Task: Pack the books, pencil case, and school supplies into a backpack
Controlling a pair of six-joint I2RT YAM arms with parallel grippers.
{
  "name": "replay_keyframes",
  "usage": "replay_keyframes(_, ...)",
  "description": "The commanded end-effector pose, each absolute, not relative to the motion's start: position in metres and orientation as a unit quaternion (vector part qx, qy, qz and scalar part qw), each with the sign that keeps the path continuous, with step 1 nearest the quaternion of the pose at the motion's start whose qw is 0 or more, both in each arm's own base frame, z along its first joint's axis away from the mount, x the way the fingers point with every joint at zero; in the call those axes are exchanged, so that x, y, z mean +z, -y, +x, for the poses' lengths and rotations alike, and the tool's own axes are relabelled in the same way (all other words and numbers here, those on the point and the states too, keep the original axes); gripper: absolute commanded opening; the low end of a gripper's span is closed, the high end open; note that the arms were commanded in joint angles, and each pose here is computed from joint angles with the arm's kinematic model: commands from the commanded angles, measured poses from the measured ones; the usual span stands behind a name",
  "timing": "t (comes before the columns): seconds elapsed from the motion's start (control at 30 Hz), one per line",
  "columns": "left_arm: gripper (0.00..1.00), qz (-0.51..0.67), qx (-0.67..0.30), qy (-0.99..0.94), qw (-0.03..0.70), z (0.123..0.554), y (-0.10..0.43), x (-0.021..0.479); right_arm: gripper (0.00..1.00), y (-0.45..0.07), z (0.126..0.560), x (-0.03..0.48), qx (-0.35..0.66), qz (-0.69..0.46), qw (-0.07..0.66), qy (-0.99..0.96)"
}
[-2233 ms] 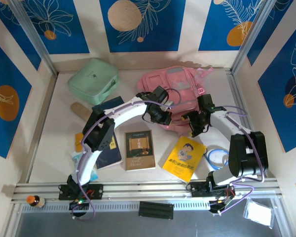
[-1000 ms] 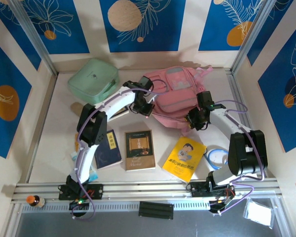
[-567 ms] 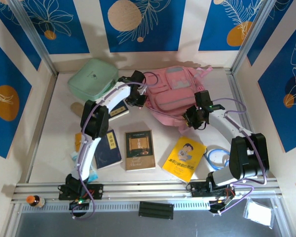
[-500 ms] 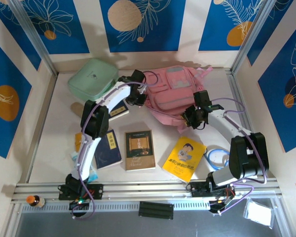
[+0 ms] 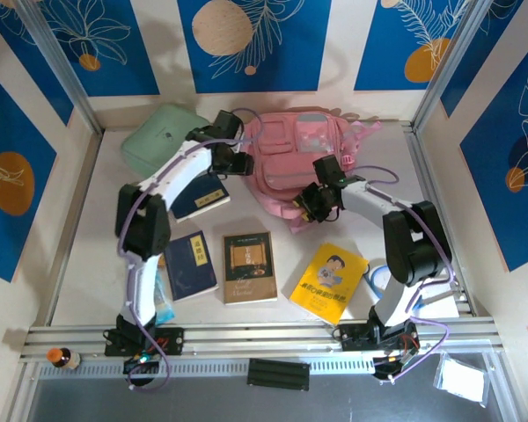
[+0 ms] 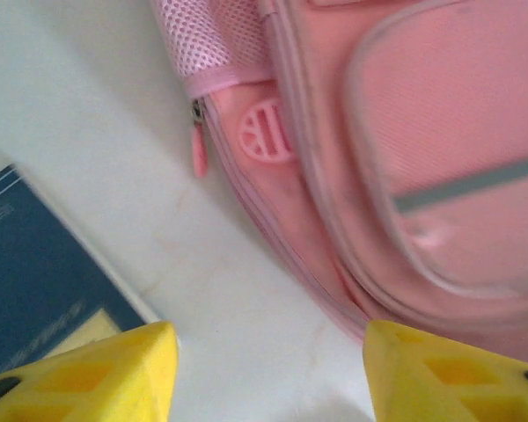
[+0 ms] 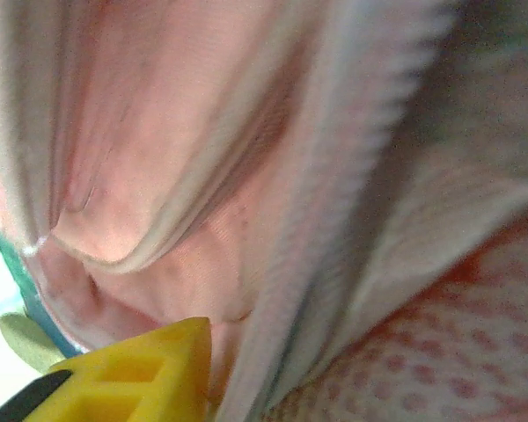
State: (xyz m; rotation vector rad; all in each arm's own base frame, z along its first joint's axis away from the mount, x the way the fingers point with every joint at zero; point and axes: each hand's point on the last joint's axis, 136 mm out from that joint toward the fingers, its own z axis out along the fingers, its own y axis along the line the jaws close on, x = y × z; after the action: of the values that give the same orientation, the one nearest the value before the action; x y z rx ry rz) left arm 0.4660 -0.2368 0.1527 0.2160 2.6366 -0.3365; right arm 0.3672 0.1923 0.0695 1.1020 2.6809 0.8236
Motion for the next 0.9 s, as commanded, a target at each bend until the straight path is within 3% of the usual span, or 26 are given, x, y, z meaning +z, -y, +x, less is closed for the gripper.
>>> replay_keyframes(0.0, 0.64, 0.044, -0.156, -0.951, 0.262, 0.449, 0.225, 0.183, 0.48, -0.212, 0.372, 0.093, 0.294, 0.277, 0.098, -0.909)
replay_keyframes(0.13, 0.71, 0.019, -0.168, -0.949, 0.265, 0.418, 0.209, 0.182, 0.61, -0.205, 0.351, 0.112, 0.260, 0.202, 0.151, -0.932)
replay_keyframes(0.27, 0.80, 0.002, -0.175, -0.950, 0.260, 0.384, 0.193, 0.170, 0.67, -0.195, 0.320, 0.124, 0.210, 0.131, 0.175, -0.953)
replay_keyframes(0.43, 0.99, -0.003, -0.167, -0.950, 0.264, 0.352, 0.174, 0.149, 0.67, -0.211, 0.280, 0.115, 0.162, 0.012, 0.169, -0.972)
replay_keyframes(0.63, 1.00, -0.003, -0.148, -0.946, 0.290, 0.342, 0.156, 0.149, 0.67, -0.244, 0.247, 0.092, 0.126, -0.072, 0.132, -0.981)
replay_keyframes(0.87, 1.00, 0.002, -0.139, -0.946, 0.291, 0.339, 0.147, 0.153, 0.67, -0.275, 0.241, 0.056, 0.080, -0.125, 0.090, -0.985)
